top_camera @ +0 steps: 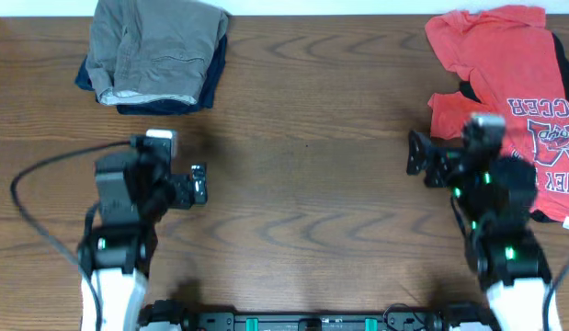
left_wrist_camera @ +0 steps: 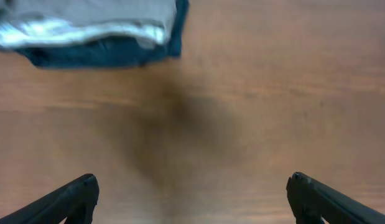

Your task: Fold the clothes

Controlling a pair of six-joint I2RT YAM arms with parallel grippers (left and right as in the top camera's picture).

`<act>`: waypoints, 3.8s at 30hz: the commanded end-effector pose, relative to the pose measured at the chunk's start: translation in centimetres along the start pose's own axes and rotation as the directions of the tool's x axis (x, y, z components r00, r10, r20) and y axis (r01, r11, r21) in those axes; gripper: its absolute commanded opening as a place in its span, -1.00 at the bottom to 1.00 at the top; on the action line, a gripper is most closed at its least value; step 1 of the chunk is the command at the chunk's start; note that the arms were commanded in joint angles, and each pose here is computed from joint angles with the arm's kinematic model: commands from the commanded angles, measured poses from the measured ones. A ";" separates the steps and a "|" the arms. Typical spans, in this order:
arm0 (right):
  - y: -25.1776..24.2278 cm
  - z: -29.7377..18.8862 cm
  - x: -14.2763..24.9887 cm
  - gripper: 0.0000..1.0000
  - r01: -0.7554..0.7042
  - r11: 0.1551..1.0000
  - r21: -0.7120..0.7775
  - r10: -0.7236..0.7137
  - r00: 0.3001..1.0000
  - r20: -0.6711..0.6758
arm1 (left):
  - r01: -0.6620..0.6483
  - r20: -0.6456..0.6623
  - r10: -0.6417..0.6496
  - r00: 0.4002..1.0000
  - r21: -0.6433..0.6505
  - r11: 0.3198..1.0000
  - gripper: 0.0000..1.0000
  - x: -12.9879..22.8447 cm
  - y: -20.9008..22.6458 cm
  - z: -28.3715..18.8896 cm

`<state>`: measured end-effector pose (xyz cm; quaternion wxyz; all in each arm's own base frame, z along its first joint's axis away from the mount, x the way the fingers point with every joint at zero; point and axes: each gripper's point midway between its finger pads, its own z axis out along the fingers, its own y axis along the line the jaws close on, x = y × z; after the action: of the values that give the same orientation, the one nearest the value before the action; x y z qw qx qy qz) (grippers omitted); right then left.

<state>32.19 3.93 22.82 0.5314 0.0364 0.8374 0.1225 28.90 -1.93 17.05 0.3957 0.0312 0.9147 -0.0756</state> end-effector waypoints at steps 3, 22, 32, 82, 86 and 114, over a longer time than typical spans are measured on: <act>-0.9 3.9 1.1 0.99 0.042 0.999 0.029 -0.036 0.979 -0.199 | 0.037 -0.136 -0.033 0.990 0.028 0.999 0.96 1.1 0.0 3.0; -10.1 13.9 5.8 0.64 0.072 0.932 0.355 0.026 0.964 -0.264 | 0.089 -0.261 -0.058 0.963 0.109 0.990 0.96 3.6 -0.2 9.3; -14.2 15.6 9.6 0.48 0.145 0.850 0.507 0.031 0.947 -0.321 | 0.089 -0.260 -0.058 0.964 0.109 0.990 0.96 3.6 -0.2 9.3; -12.1 18.1 14.3 -0.97 0.014 0.922 0.386 0.148 0.910 -0.386 | 0.089 -0.261 -0.058 0.963 0.108 0.990 0.96 3.6 -0.2 9.3; -10.7 16.8 12.4 -0.97 -0.020 0.936 0.352 0.162 0.911 -0.380 | 0.089 -0.261 -0.058 0.964 0.108 0.990 0.96 3.6 -0.2 9.3; 24.0 3.8 8.9 -0.97 0.108 0.834 -0.541 -0.357 0.853 -0.380 | 0.080 -0.231 -0.053 0.972 0.110 0.991 0.97 2.8 -0.2 9.4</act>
<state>33.07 25.00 16.68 0.3160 -0.1781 0.9040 0.2263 33.11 -3.51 7.96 0.2739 0.0335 0.9517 -0.1350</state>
